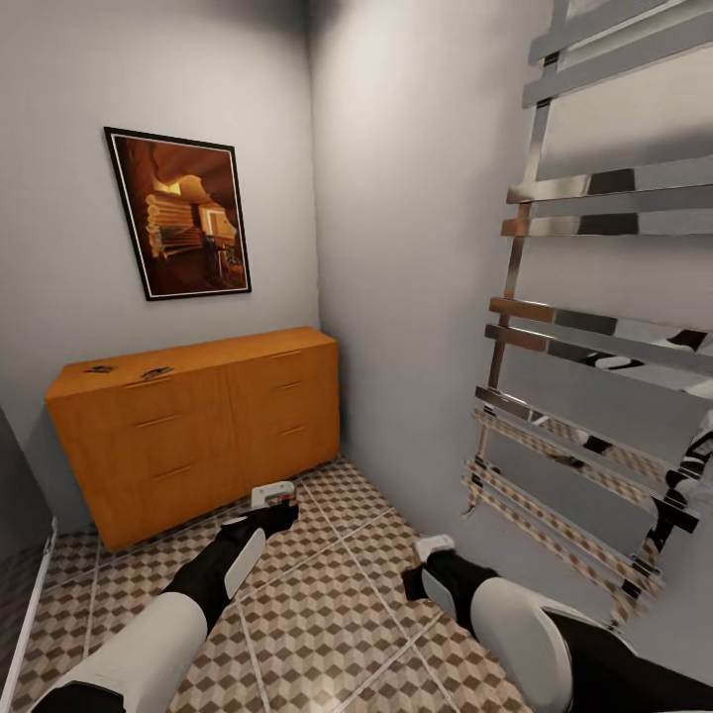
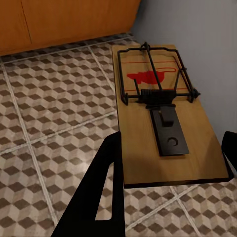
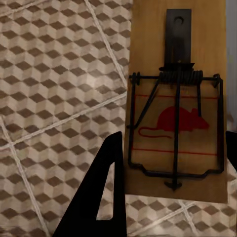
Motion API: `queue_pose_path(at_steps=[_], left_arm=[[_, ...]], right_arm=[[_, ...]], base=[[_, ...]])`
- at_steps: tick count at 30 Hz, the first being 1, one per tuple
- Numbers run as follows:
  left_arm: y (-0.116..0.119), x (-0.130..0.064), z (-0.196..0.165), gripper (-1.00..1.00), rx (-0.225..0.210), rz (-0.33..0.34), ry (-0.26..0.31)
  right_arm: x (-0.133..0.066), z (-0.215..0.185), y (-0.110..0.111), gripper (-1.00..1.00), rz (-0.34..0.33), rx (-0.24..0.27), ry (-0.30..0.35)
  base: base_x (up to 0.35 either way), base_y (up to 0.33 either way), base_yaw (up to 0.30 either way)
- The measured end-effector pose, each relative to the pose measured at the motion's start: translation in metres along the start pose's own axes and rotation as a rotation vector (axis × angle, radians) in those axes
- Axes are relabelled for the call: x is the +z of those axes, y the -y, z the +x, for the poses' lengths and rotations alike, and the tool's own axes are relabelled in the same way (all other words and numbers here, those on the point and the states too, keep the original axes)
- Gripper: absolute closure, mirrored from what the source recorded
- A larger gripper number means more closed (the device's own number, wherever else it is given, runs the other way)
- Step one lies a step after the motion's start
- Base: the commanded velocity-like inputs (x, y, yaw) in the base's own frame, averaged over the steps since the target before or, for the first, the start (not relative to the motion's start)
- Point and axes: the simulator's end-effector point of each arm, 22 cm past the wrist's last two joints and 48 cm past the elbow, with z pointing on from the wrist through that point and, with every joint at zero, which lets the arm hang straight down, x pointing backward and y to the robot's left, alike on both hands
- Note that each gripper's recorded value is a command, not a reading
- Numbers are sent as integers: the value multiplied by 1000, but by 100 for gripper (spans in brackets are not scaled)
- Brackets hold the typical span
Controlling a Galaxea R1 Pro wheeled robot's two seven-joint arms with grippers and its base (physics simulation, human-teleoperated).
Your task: Take the four mousetraps from the cabinet in the bathroom and place them on the bathroom floor. Make sure all four end up on the same floor surface, and ensure that at least two of them are either under or directly next to the same bathroom sink.
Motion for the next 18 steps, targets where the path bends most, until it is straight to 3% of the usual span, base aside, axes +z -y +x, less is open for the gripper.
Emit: queue_pose_path(at_steps=[2,5,8,16,18], left_arm=[[0,0,0,100,-1,0,0],[0,0,0,100,-1,0,0],[-1,0,0,100,0,-2,-1],[-6,3,19,100,1,-8,-39],[-3,4,23,100,1,7,-48]], right_arm=[[4,21,-7,100,5,-65,-23],[9,45,-9,100,9,-124,-50],[11,62,-11,100,8,-148,-69],[17,100,-19,100,-12,-131,-97],[22,126,10,100,18,-104,-127]], base=[[0,0,-6],[0,0,-3],[0,0,-1],[0,0,0],[0,0,0]])
